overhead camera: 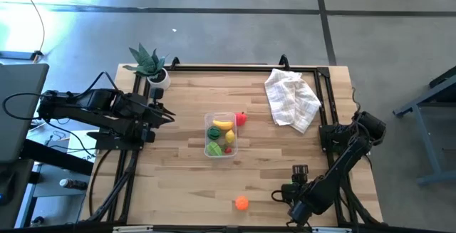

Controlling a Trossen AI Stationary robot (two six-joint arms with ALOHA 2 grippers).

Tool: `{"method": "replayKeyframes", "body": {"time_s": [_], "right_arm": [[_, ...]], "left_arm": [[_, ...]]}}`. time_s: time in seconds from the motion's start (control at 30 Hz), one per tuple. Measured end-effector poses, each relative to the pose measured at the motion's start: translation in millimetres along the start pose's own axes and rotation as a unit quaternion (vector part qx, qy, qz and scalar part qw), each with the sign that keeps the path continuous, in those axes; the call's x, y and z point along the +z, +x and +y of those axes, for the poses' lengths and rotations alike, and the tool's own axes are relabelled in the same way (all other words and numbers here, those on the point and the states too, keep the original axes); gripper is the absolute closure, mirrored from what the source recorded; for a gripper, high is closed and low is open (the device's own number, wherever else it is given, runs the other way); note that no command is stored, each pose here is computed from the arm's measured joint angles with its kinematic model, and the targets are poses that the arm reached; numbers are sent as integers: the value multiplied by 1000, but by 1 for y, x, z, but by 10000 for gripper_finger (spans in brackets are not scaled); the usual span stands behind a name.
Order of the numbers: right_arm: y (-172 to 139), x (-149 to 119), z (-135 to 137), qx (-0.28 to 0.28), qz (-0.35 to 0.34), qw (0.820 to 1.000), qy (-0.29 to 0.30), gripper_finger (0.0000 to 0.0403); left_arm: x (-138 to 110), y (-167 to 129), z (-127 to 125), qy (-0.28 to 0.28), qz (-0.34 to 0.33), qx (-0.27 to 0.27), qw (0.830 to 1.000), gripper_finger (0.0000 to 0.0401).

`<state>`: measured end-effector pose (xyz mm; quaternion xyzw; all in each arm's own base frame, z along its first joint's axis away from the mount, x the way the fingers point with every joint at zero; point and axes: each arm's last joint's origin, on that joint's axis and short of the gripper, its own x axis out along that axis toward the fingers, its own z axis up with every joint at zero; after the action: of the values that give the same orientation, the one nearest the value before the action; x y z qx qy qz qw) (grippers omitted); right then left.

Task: Pick and placing Produce into tupperware
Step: Put the melon into the bin

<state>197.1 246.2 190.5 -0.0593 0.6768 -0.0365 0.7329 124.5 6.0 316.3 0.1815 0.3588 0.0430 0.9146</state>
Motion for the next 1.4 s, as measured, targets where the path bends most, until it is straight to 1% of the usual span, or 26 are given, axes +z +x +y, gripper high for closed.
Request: {"method": "replayKeyframes", "body": {"time_s": [0.23,0.53,0.7,0.93,1.2,1.4], "right_arm": [[-1,-6,5,-8,-12,1000,16,195],[-2,-10,4,-19,0,1000,23,141],[0,-10,4,-22,3,1000,12,122],[8,-9,7,-32,11,999,0,118],[9,-8,8,-29,12,999,-12,118],[19,-5,11,-32,21,999,-14,118]], "left_arm": [[0,0,0,0,0,0,1000,316],[0,0,0,0,0,0,1000,316],[0,0,0,0,0,0,1000,316],[0,0,0,0,0,0,1000,316],[0,0,0,0,0,0,1000,316],[0,0,0,0,0,0,1000,316]]}}
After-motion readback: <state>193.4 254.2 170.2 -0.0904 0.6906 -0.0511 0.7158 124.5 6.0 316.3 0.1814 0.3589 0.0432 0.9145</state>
